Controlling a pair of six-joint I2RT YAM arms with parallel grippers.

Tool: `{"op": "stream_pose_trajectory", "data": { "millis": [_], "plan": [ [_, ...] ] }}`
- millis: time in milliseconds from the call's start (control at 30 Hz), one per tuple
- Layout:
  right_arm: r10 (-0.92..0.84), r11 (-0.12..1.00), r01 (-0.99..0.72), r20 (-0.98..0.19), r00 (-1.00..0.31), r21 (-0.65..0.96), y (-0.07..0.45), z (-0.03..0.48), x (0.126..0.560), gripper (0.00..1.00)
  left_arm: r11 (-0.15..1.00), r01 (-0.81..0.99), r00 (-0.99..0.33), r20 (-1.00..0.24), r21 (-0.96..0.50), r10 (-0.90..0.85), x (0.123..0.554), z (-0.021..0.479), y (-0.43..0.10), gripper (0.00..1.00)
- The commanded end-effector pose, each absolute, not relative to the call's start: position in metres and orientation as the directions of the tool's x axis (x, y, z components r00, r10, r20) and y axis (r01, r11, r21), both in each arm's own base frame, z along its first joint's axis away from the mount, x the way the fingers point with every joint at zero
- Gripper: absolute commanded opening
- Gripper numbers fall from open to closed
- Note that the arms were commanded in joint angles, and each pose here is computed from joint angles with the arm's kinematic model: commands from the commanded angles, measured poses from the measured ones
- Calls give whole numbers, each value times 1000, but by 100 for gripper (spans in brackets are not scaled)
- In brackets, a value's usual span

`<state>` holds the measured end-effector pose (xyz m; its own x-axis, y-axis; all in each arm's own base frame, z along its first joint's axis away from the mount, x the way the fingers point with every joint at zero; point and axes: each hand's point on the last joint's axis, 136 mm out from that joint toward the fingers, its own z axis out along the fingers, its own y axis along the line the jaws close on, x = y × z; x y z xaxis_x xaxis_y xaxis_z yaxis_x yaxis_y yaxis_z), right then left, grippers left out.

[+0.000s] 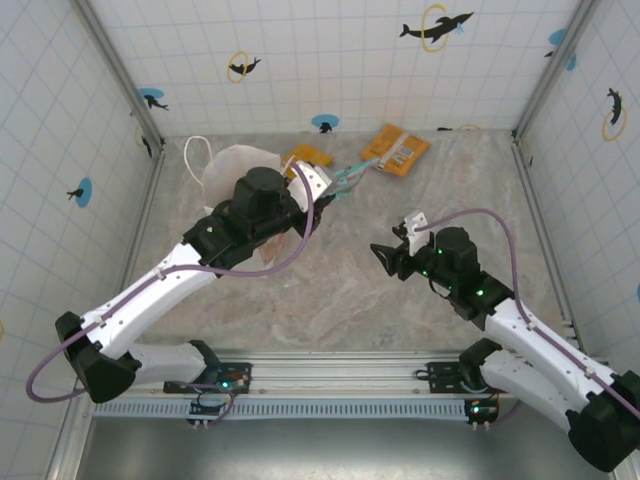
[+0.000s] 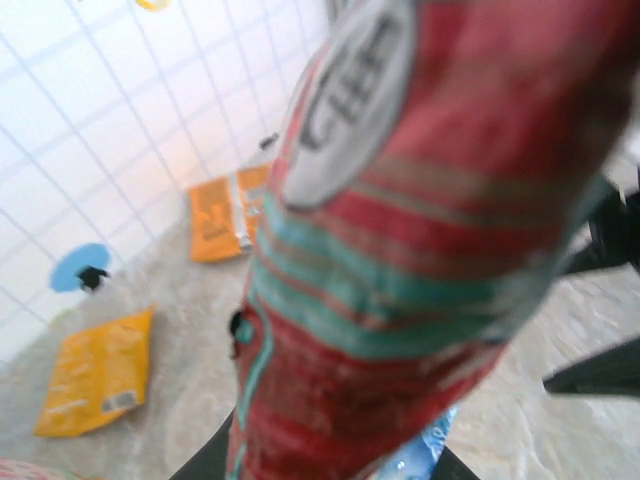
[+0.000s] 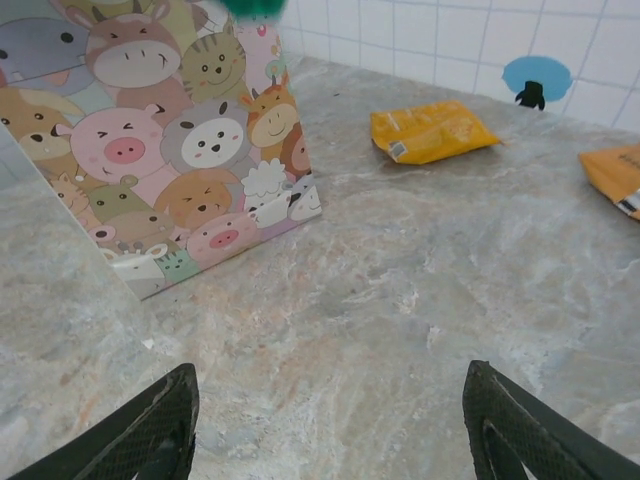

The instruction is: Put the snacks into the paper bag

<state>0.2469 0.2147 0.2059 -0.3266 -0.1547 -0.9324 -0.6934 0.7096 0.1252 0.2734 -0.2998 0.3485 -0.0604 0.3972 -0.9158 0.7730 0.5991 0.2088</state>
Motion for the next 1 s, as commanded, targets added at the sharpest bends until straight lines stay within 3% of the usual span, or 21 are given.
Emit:
{"op": "stream_pose_trajectory", "data": {
  "millis": [0,167,633,800,967],
  "plan": [
    [-86,690,-699,-937,-337,188,227,216,251,70,705,650,18,-933,283,359,298,398,-285,0],
    [-148,672,-719,-918,-368,180,239,205,251,69,751,607,-16,-942,258,336,315,417,-272,0],
    [-154,698,-690,-902,-402,189,234,190,251,69,865,431,65,-965,256,253,338,470,-214,0],
    [-143,687,-698,-904,-402,202,240,189,251,69,905,323,-13,-955,276,296,355,467,-180,0],
    [-164,681,-702,-891,-423,208,244,182,250,69,919,208,-178,-911,334,371,366,442,-143,0]
  ]
}}
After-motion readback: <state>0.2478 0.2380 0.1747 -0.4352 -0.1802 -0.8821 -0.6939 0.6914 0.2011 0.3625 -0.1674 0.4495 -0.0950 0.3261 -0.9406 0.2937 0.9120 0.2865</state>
